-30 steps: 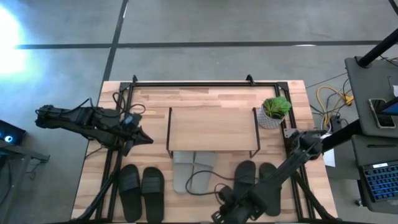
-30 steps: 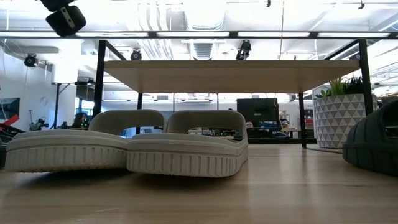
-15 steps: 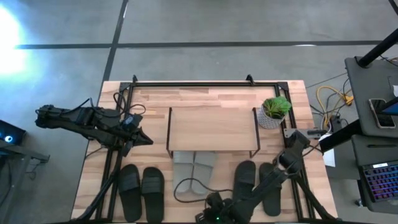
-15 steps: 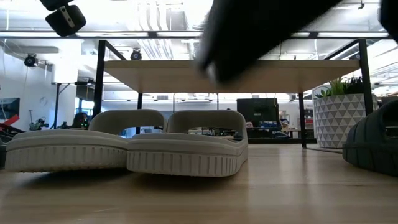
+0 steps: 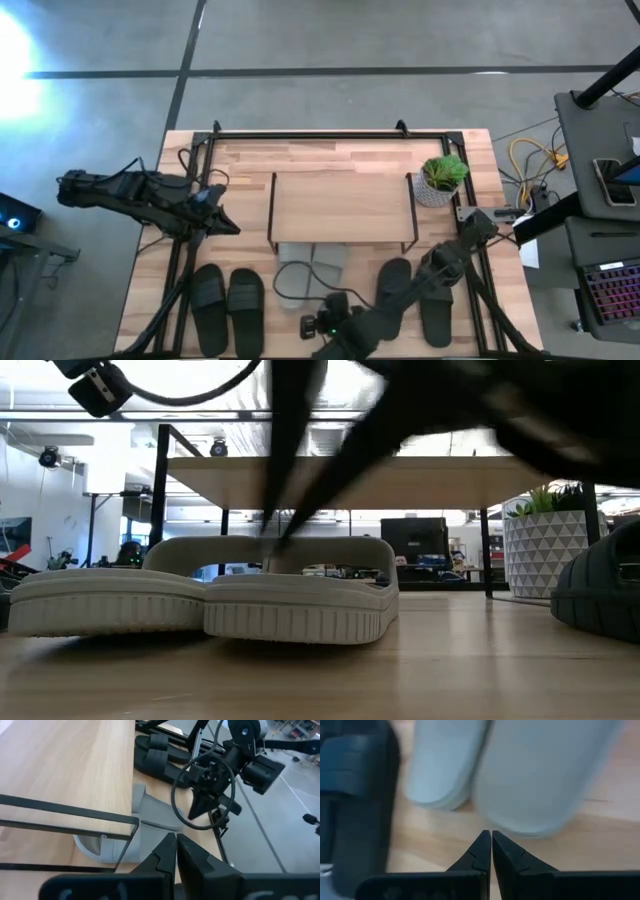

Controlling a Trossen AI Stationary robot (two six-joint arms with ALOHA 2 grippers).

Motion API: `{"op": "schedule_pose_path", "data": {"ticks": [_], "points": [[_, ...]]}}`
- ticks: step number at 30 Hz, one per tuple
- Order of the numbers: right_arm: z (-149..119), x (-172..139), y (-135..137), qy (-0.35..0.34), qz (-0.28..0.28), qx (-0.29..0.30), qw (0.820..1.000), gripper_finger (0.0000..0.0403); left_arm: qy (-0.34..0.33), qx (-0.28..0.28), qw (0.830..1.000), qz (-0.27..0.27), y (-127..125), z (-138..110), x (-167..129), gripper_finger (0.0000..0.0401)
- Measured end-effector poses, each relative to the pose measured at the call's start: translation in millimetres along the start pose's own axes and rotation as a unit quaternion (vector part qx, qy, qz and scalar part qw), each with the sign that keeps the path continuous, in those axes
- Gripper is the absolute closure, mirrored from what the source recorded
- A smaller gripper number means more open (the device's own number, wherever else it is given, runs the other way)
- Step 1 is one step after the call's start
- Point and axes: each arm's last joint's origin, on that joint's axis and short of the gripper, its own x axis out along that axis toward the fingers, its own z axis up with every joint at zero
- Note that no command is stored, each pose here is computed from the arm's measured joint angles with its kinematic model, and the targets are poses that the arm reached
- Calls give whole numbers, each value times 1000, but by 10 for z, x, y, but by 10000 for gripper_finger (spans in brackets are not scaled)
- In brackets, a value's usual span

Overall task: Pick and place slides into the shelf
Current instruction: Move the gray slides under the shelf

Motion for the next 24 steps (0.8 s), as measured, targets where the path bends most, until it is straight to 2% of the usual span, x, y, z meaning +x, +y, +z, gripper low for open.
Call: {"op": "schedule_pose_path", "data": {"ticks": [4,9,14,24], "points": [[-10,14,83,18,30,12,999,394,-5,15,1000,-3,0,-20,-58,401],[-21,-34,91,21,33,24,999,394,-21,21,1000,-9,-5,-32,-137,401],[-74,-78,72,56,20,19,998,394,-38,25,999,-16,-9,-48,-218,401],[-78,21,-5,46,2,18,999,394,-57,48,997,-21,-11,-68,-304,401]]}}
